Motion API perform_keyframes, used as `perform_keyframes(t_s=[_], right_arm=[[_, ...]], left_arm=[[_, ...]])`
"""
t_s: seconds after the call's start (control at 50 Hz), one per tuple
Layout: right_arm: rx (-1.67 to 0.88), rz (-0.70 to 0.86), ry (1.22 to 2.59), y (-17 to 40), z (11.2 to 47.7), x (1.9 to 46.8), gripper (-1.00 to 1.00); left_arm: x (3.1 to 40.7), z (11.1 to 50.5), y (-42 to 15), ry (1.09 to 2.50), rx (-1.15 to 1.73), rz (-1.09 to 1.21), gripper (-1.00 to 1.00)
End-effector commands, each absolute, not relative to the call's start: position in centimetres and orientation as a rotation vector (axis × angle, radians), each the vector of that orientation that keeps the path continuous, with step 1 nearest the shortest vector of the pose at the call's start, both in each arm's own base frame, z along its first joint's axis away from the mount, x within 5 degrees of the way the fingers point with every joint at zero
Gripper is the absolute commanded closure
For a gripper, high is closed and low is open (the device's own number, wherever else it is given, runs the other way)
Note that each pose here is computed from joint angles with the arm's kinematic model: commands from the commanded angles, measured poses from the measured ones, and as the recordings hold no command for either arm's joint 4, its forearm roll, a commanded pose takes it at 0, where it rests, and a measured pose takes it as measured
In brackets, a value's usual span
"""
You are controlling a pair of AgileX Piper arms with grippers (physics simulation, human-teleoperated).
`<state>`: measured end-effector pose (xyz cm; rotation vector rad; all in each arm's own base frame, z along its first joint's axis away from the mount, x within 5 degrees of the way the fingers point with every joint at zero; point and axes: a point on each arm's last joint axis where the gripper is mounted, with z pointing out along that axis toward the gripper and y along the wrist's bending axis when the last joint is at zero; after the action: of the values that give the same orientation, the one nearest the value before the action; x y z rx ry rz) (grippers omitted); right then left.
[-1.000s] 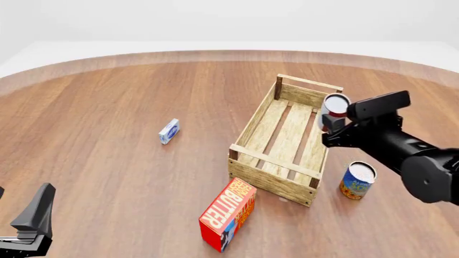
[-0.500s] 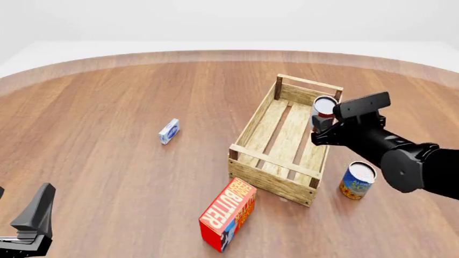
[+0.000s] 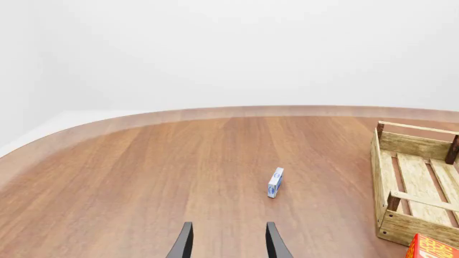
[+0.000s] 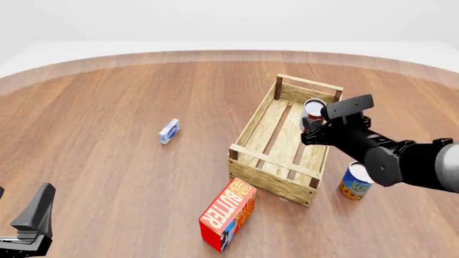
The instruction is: Pick up the tomato sauce, and put it in the wooden tray.
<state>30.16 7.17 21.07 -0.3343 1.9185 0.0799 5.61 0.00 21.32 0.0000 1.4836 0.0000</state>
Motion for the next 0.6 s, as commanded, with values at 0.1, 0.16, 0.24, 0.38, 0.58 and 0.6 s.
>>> perform_keyframes(t_s=[0.1, 0.16, 0.24, 0.38, 0.58, 0.6], right_arm=[[-0.328, 0.103, 1.924, 7.9, 20.2, 31.4, 1.0], [-0.325, 0.103, 1.928, 7.9, 19.8, 31.7, 1.0], [-0.326, 0.103, 1.931, 8.0, 19.5, 32.0, 1.0], [-0.326, 0.107, 1.936, 8.3, 19.0, 32.7, 1.0], [-0.323, 0.112, 1.948, 8.5, 18.2, 33.4, 1.0], [-0.326, 0.111, 1.95, 8.6, 18.0, 33.5, 1.0]], left_arm=[[5.6, 21.3, 0.0, 1.484, 0.0, 0.0, -1.0], [5.6, 21.3, 0.0, 1.484, 0.0, 0.0, -1.0], [5.6, 21.3, 0.0, 1.484, 0.0, 0.0, -1.0], [5.6, 21.3, 0.0, 1.484, 0.0, 0.0, -1.0], [5.6, 21.3, 0.0, 1.484, 0.0, 0.0, -1.0], [5.6, 21.3, 0.0, 1.484, 0.0, 0.0, -1.0]])
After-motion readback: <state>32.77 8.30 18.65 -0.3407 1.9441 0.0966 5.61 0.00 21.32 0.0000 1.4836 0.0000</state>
